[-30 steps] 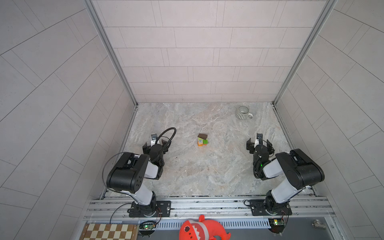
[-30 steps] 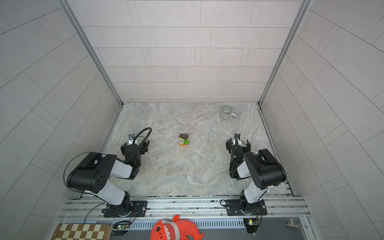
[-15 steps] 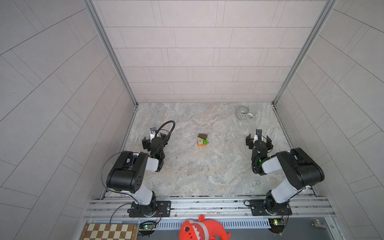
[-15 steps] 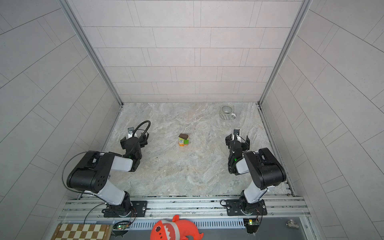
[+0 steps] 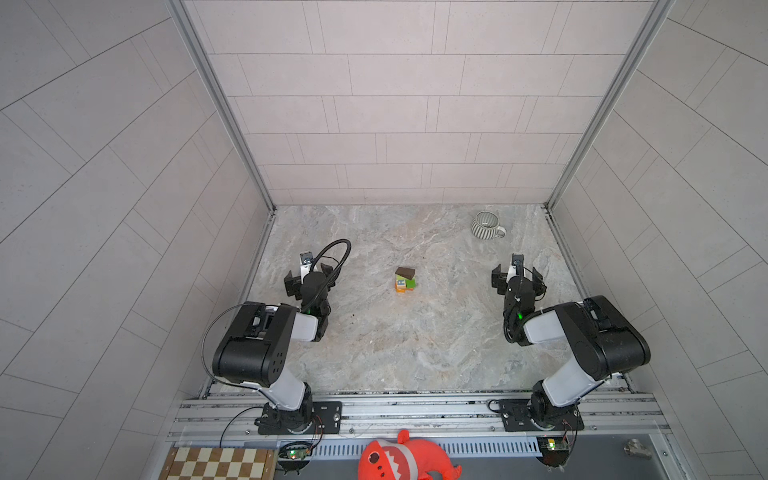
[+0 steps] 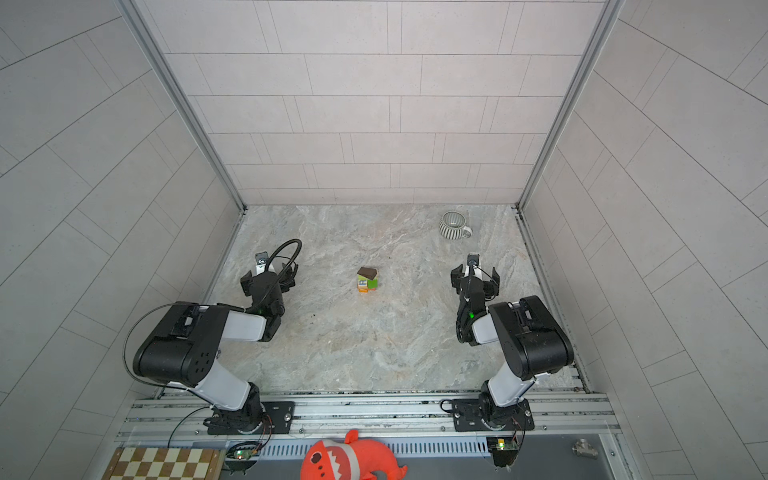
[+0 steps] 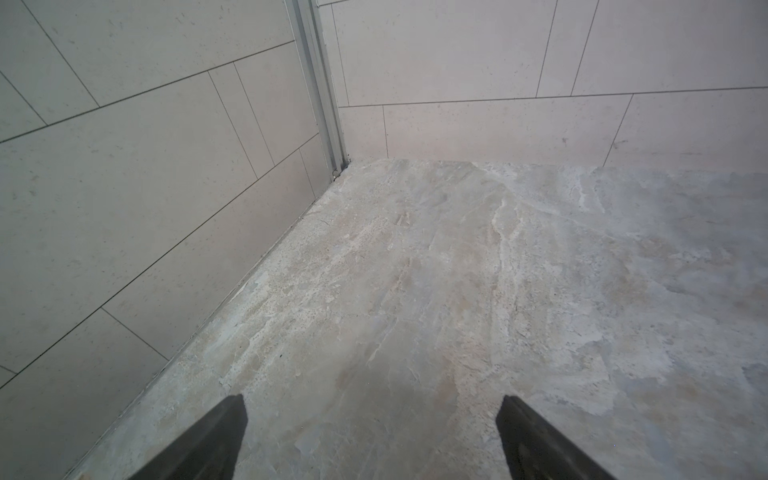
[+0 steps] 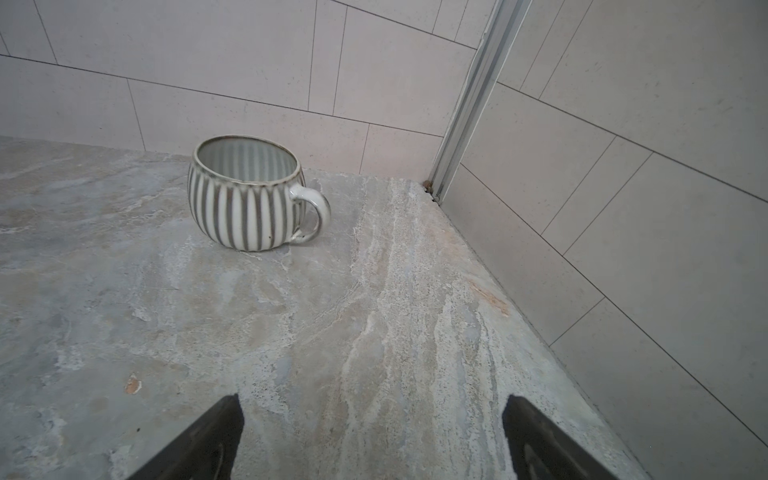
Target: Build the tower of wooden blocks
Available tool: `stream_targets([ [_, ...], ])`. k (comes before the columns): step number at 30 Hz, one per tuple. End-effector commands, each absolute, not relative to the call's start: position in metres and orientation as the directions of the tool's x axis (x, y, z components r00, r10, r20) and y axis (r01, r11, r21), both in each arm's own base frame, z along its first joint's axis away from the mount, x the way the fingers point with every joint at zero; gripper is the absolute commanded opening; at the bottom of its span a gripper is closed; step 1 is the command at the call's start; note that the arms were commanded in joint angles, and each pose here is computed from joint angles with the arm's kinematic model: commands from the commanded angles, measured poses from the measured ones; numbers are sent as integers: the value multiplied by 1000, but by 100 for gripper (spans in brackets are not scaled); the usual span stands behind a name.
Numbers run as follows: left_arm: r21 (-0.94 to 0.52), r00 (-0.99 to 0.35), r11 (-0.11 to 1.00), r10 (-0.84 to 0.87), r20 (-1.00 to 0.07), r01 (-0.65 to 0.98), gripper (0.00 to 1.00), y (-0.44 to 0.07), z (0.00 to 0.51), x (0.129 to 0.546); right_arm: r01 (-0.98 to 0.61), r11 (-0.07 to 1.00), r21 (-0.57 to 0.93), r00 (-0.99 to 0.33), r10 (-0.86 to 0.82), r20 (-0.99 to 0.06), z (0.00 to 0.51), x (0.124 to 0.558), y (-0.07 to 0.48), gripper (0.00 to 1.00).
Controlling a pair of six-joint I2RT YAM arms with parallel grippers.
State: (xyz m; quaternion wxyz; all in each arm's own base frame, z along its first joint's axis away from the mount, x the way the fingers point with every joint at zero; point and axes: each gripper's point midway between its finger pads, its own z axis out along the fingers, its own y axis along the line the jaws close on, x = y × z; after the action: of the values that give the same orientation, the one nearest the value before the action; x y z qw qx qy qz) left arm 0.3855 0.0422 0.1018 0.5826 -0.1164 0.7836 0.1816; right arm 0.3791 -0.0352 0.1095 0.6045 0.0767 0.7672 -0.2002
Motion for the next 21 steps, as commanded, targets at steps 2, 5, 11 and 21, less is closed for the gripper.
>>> stream_targets([
  [2, 174, -259, 916, 81, -963, -361, 100, 31, 103, 374, 356, 913, -197, -177, -141, -974, 110, 347, -30, 99],
  [5, 158, -209, 946, 99, -973, -284, 100, 19, 103, 357, 363, 914, -184, -219, -108, -970, 110, 347, -31, 99],
  [11, 173, -288, 919, 69, -955, -353, 100, 32, 100, 383, 380, 894, -238, -239, -154, -959, 108, 364, -31, 99],
  [21, 150, -212, 928, 80, -974, -340, 100, 28, 102, 355, 371, 906, -204, -183, -144, -972, 110, 349, -31, 99],
])
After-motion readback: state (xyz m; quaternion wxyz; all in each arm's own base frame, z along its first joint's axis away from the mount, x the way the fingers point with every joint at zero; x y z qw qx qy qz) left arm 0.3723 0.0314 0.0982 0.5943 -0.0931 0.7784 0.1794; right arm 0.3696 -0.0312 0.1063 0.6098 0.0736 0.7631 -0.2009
